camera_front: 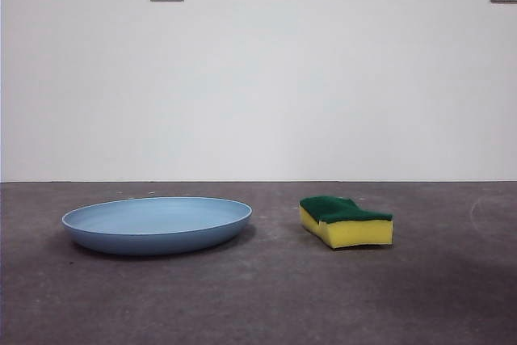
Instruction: Pick up the plate,pick up the cloth,clean the plate with the cloth
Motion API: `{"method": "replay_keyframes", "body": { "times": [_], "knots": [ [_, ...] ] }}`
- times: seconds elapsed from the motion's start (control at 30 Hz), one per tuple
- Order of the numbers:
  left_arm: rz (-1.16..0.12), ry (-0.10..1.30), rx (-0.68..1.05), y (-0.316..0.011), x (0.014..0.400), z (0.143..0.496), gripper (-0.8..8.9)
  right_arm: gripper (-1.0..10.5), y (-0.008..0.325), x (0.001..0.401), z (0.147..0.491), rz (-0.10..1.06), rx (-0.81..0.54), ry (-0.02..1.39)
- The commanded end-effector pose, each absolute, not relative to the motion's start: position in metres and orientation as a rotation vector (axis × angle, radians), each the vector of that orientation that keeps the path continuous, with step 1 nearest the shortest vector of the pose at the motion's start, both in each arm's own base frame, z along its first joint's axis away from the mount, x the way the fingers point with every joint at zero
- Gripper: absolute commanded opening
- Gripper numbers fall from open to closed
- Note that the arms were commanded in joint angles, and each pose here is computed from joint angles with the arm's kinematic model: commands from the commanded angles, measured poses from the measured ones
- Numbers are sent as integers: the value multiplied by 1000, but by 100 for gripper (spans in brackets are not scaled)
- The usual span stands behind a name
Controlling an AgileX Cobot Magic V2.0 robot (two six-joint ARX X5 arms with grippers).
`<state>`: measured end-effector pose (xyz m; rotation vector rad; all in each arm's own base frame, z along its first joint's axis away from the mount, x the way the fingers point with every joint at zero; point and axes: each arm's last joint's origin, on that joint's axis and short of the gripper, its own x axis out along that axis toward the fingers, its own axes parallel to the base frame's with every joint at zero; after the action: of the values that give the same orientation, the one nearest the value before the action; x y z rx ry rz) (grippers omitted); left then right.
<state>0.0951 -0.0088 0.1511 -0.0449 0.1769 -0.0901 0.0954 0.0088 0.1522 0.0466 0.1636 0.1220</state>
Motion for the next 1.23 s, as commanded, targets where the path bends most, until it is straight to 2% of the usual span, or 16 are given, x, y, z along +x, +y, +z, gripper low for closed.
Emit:
{"method": "replay_keyframes", "body": {
  "times": [0.03, 0.1, 0.27, 0.37, 0.6, 0.77, 1.0, 1.23],
  "knots": [
    [-87, 186, -44, -9, 96, 147, -1, 1, 8, 96, 148, 121, -44, 179],
    [-87, 177, -44, -9, 96, 148, -1, 1, 8, 96, 148, 126, -76, 177],
    [-88, 169, -45, -9, 96, 149, -2, 1, 9, 96, 148, 129, -59, 178],
    [-88, 156, -46, -9, 96, 150, -2, 1, 9, 96, 148, 126, -10, 180],
    [-97, 114, -59, -9, 97, 154, -3, 1, 9, 96, 153, 113, 195, 143],
    [-129, 91, -183, -10, 97, 158, -6, -11, 9, 96, 163, 114, 268, 93],
    [-132, 122, -266, -10, 92, 179, -6, -12, 9, 96, 205, 113, 271, 71],
    [-134, 139, -258, -11, 98, 229, -6, -11, 10, 116, 265, 107, 266, 179]
  ]
}}
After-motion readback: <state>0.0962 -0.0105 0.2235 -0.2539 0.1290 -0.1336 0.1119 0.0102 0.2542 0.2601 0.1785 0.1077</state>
